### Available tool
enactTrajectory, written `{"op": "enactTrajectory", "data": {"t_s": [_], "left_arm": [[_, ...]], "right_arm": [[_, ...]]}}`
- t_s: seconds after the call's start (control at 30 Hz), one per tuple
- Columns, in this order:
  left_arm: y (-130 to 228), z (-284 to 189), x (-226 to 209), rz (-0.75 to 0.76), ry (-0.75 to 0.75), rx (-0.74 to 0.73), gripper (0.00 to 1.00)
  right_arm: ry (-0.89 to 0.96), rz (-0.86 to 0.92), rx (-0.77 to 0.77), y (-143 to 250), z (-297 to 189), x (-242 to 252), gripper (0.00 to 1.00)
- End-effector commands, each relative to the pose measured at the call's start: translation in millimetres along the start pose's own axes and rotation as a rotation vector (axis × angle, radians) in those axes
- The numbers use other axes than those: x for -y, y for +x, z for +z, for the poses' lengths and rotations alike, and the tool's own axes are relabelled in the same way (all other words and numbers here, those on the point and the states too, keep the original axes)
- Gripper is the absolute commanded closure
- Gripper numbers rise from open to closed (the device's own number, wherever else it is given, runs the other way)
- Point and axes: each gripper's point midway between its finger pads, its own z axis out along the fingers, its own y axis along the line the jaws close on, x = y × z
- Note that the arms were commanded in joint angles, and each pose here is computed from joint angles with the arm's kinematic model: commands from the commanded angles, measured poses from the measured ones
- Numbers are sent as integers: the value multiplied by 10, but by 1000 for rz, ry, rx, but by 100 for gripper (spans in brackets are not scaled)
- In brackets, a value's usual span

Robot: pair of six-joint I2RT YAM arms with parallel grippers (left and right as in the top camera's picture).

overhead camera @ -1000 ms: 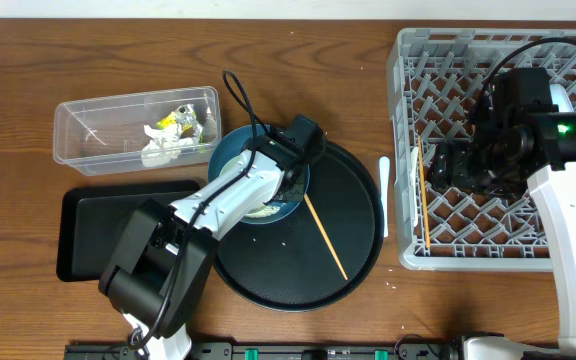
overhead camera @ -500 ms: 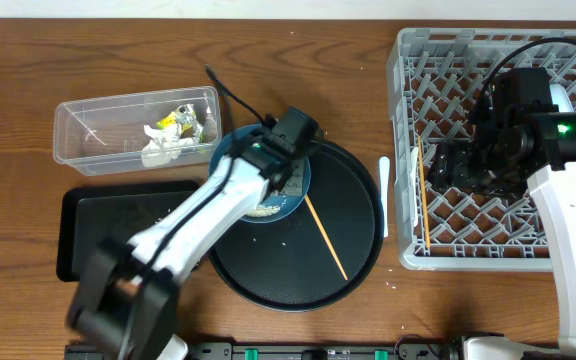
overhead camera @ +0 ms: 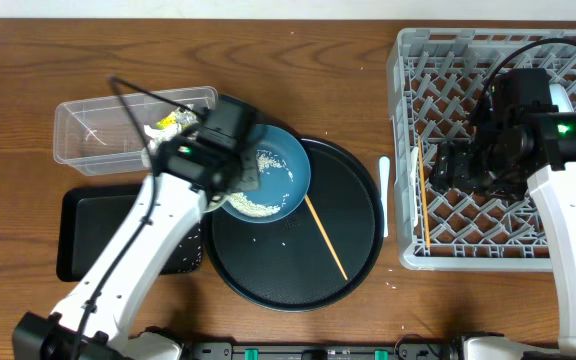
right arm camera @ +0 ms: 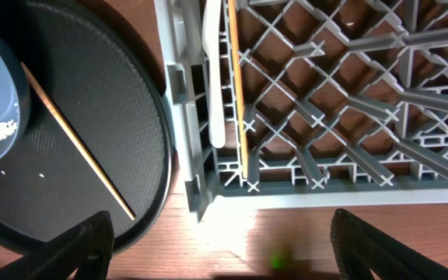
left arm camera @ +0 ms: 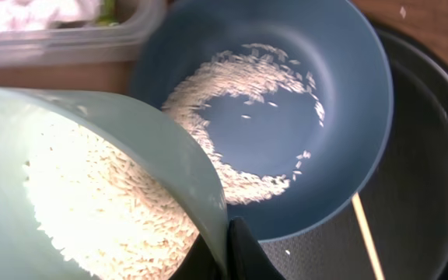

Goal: Sort waste into correct bins and load items into the dishwasher rack
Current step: 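Lift the teal bowl and carry it over the small black tray, then tilt the teal bowl with the left gripper to pour rice onto the small tray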

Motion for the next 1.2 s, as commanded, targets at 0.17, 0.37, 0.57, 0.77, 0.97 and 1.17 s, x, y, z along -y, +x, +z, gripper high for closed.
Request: {"op": "enactTrajectory", "data": {"t_s": [0.17, 0.37, 0.57, 0.77, 0.97, 1.17], "left_arm": [[-117, -97, -182, -133, 248, -75, 94], [-64, -73, -407, -207, 415, -124, 94], [-93, -129, -678, -306, 557, -101, 94], [-54, -217, -824, -399, 737, -69, 94], [-11, -303, -991, -472, 888, 8, 94], [-81, -504, -1085, -481, 1036, 132, 94]], "right_arm": [[25, -3, 9, 12, -36, 61, 15], [26, -2, 10, 10, -36, 63, 15], [29, -2, 12, 7, -37, 67, 15], [28, -1, 13, 2, -36, 68, 15], [28, -1, 15, -1, -36, 67, 15], [28, -1, 15, -1, -36, 67, 15]]}}
